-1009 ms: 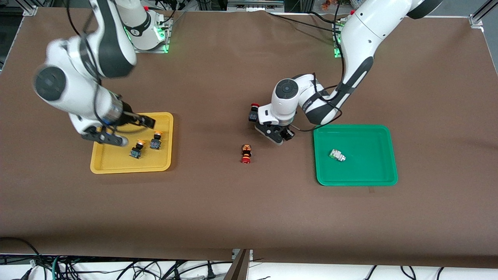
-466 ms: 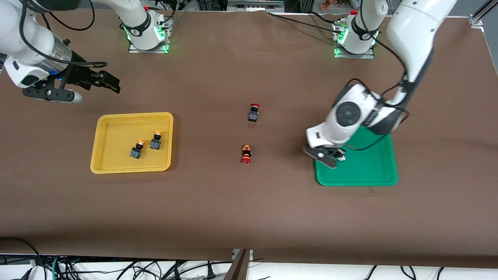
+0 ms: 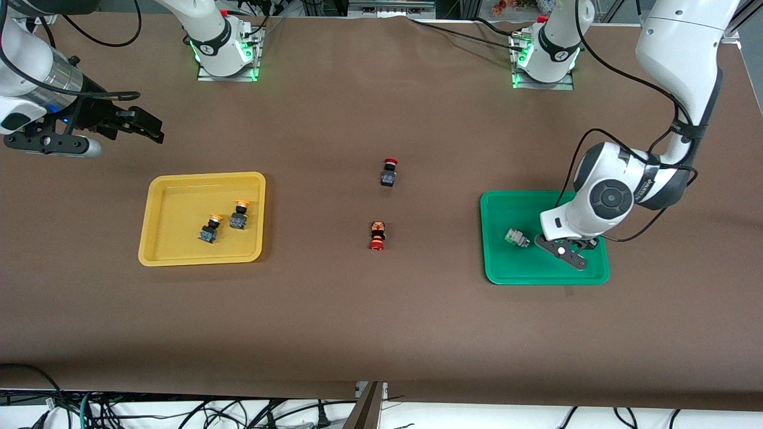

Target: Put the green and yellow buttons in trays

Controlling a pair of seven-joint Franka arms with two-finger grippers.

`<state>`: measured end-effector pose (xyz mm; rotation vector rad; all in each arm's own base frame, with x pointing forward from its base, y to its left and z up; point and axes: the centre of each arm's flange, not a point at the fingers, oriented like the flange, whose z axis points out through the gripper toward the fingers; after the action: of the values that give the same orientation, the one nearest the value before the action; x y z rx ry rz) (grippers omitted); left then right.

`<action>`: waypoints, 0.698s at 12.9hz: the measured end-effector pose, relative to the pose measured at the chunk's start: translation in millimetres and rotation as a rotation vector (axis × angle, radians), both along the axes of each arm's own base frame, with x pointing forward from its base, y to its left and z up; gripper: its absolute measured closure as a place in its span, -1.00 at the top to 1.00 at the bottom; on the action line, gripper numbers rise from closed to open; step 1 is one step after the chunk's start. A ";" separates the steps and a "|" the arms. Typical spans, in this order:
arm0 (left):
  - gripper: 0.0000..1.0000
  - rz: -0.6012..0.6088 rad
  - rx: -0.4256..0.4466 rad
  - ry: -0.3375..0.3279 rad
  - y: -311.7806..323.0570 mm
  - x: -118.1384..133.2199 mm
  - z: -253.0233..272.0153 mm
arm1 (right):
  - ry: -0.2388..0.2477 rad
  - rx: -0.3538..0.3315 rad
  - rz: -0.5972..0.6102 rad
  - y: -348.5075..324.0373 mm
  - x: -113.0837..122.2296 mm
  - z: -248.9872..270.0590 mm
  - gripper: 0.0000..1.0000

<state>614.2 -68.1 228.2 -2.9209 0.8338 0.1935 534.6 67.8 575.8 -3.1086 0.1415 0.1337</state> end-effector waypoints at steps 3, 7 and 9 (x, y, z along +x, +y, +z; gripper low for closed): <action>0.67 0.118 -0.099 -0.010 -2.2 15.2 38.4 | -0.019 -0.001 0.008 4.8 3.5 8.3 0.99; 1.00 0.160 -0.103 -0.141 7.3 55.5 201.1 | -0.029 -0.003 0.013 8.3 11.3 11.9 0.99; 1.00 0.196 -0.090 -0.160 13.3 46.2 275.1 | -0.024 -0.004 0.014 9.2 12.2 11.3 0.99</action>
<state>660.5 -54.8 503.3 -3.0501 0.5476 -0.0653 546.8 76.9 587.2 -3.1148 0.1192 0.0967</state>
